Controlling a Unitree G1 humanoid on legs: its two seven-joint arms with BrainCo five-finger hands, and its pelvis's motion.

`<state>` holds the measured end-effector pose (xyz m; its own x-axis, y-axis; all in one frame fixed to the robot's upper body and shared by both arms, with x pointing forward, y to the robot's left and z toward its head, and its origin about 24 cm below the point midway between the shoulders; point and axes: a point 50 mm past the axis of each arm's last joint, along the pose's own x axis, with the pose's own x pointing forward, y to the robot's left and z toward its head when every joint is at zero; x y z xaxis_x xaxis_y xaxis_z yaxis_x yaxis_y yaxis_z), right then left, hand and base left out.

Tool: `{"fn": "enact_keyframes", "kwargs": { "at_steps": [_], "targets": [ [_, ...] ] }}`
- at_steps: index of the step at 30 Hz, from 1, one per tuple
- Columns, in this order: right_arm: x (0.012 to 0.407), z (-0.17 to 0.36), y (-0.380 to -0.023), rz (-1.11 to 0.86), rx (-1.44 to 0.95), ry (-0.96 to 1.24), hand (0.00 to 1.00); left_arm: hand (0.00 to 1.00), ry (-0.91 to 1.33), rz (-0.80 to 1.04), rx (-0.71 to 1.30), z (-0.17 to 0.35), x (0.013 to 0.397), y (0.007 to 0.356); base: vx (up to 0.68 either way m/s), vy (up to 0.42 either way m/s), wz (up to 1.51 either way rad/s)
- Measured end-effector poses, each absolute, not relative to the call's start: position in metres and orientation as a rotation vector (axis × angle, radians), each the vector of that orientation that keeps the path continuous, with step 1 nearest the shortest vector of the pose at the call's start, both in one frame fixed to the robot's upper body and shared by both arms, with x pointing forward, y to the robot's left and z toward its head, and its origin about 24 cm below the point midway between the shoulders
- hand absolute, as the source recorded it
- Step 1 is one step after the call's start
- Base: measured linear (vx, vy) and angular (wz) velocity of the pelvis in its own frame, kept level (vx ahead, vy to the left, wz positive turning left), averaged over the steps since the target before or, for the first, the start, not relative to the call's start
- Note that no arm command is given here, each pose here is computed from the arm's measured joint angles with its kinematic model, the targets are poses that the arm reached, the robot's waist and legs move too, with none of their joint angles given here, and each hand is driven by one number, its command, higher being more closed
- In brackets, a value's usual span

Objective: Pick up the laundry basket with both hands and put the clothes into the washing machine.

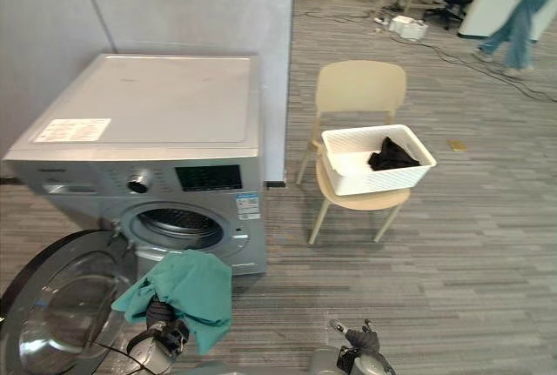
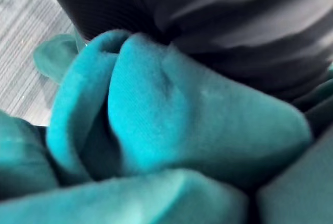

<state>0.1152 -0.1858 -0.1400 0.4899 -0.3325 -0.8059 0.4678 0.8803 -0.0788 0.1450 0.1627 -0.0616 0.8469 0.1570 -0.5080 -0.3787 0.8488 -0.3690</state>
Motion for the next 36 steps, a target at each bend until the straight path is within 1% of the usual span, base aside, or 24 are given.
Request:
{"fn": "enact_keyframes", "kwargs": {
  "at_steps": [4, 10, 15, 18, 19, 22, 24, 28, 35, 36],
  "targets": [
    [0.113, -0.139, -0.194, -0.498, 0.135, 0.938, 0.00, 1.00, 0.468, 0.220, -0.531, -0.057, 0.154, 0.141, 0.10, -0.143, 0.03],
    [0.125, -0.135, -0.194, -0.472, 0.111, 0.907, 0.00, 1.00, 0.432, 0.226, -0.538, -0.049, 0.157, 0.143, 0.13, -0.060, 0.01],
    [0.128, -0.134, -0.196, -0.453, 0.084, 0.901, 0.00, 1.00, 0.421, 0.227, -0.541, -0.047, 0.157, 0.144, 0.14, 0.128, -0.09],
    [0.123, -0.137, -0.201, -0.467, 0.075, 0.923, 0.00, 1.00, 0.434, 0.225, -0.539, -0.049, 0.156, 0.143, 0.20, 0.253, -0.06],
    [0.120, -0.140, -0.197, -0.455, 0.070, 0.951, 0.00, 1.00, 0.445, 0.227, -0.530, -0.052, 0.157, 0.144, 0.20, 0.334, 0.24],
    [0.108, -0.150, -0.193, -0.439, 0.079, 1.022, 0.00, 1.00, 0.448, 0.239, -0.487, -0.054, 0.159, 0.154, 0.08, 0.236, 0.24],
    [0.109, -0.150, -0.192, -0.438, 0.079, 1.020, 0.00, 1.00, 0.469, 0.274, -0.458, -0.060, 0.155, 0.164, -0.01, 0.122, 0.11],
    [0.104, -0.150, -0.207, -0.468, 0.052, 1.031, 0.00, 1.00, 0.496, 0.277, -0.443, -0.065, 0.150, 0.164, 0.00, 0.087, -0.11],
    [0.105, -0.150, -0.206, -0.450, 0.035, 1.034, 0.00, 1.00, 0.491, 0.290, -0.413, -0.064, 0.153, 0.163, -0.11, 0.065, -0.13],
    [0.107, -0.150, -0.202, -0.436, 0.040, 1.027, 0.00, 1.00, 0.488, 0.306, -0.416, -0.064, 0.153, 0.162, -0.20, 0.063, -0.20]
  ]
}}
